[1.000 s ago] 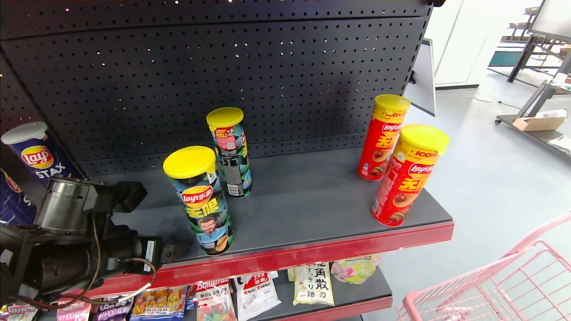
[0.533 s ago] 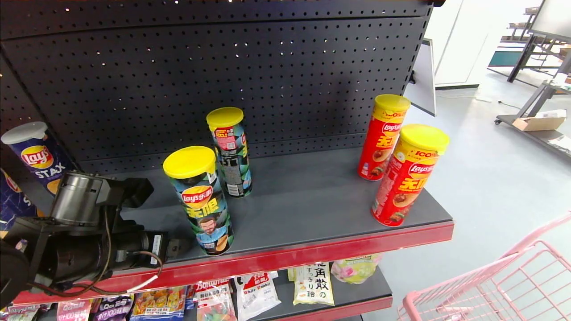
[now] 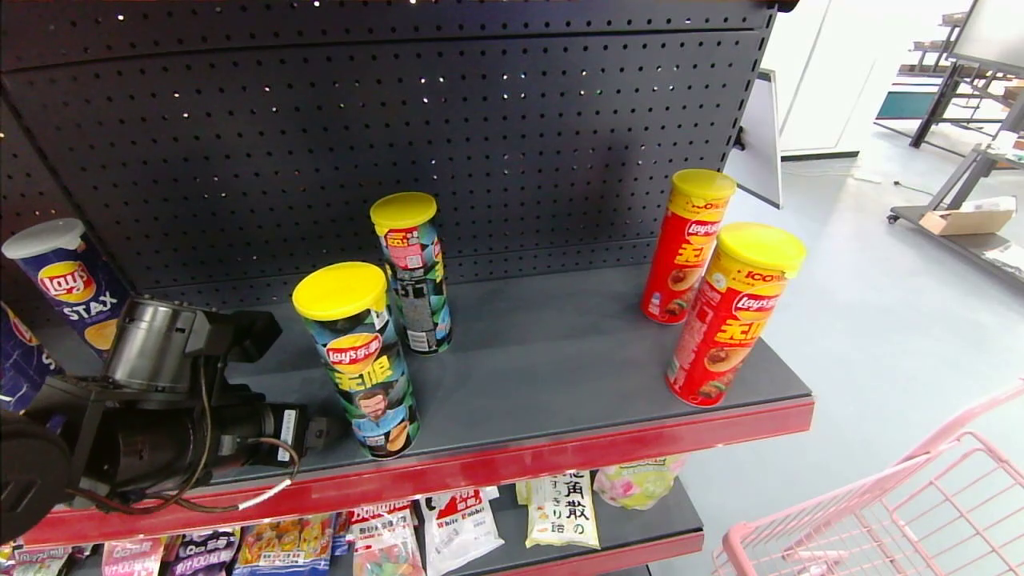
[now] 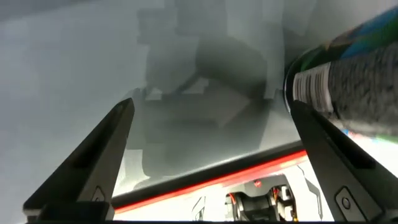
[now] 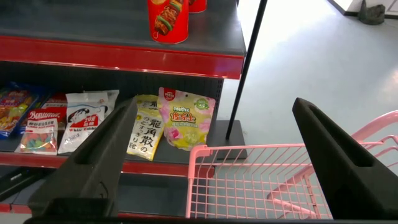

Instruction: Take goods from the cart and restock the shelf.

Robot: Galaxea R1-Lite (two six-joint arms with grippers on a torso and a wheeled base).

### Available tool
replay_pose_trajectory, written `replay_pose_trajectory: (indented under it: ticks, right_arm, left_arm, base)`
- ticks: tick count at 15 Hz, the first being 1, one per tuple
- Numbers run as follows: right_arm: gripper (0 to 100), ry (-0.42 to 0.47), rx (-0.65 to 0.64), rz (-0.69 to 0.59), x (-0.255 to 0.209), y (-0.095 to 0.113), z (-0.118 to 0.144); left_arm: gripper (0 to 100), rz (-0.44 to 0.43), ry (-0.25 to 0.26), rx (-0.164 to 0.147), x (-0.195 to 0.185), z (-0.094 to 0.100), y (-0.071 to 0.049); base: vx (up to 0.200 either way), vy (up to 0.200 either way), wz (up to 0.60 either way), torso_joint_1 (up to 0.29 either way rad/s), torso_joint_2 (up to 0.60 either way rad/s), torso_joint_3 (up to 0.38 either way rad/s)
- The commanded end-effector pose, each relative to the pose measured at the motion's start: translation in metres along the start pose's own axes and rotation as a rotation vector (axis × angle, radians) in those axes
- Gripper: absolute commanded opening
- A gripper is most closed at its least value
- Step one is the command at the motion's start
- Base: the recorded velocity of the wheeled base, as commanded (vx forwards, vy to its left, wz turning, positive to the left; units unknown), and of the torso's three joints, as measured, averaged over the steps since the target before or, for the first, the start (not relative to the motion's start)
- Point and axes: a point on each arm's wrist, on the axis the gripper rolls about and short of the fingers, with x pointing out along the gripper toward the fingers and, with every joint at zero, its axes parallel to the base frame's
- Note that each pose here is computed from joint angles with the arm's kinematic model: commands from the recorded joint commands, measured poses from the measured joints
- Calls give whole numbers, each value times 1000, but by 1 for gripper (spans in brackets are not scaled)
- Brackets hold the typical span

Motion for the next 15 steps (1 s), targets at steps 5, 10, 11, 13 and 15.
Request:
replay_pose_trajectory:
  ticks: [5, 10, 11, 13, 15]
  right_arm:
    - [100, -1, -1, 0, 0, 0, 0]
    - [100, 0, -1, 3, 0, 0, 0]
    - [100, 0, -1, 2, 0, 0, 0]
    - [100, 0, -1, 2, 0, 0, 0]
    - [100, 0, -1, 2, 0, 0, 0]
  left_arm:
    - [100, -1, -6, 0, 6, 7, -2]
    - [100, -1, -6, 0, 11, 10, -2]
    - [100, -2, -11, 0, 14, 11, -3]
    - [100, -10, -23, 7, 18, 13, -6]
    - [100, -11, -26, 11, 19, 14, -7]
  base:
    - [0, 0, 0, 0, 0, 0]
    - [0, 0, 0, 0, 0, 0]
    - [0, 0, 0, 0, 0, 0]
    - [0, 0, 0, 0, 0, 0]
    - [0, 0, 0, 0, 0, 0]
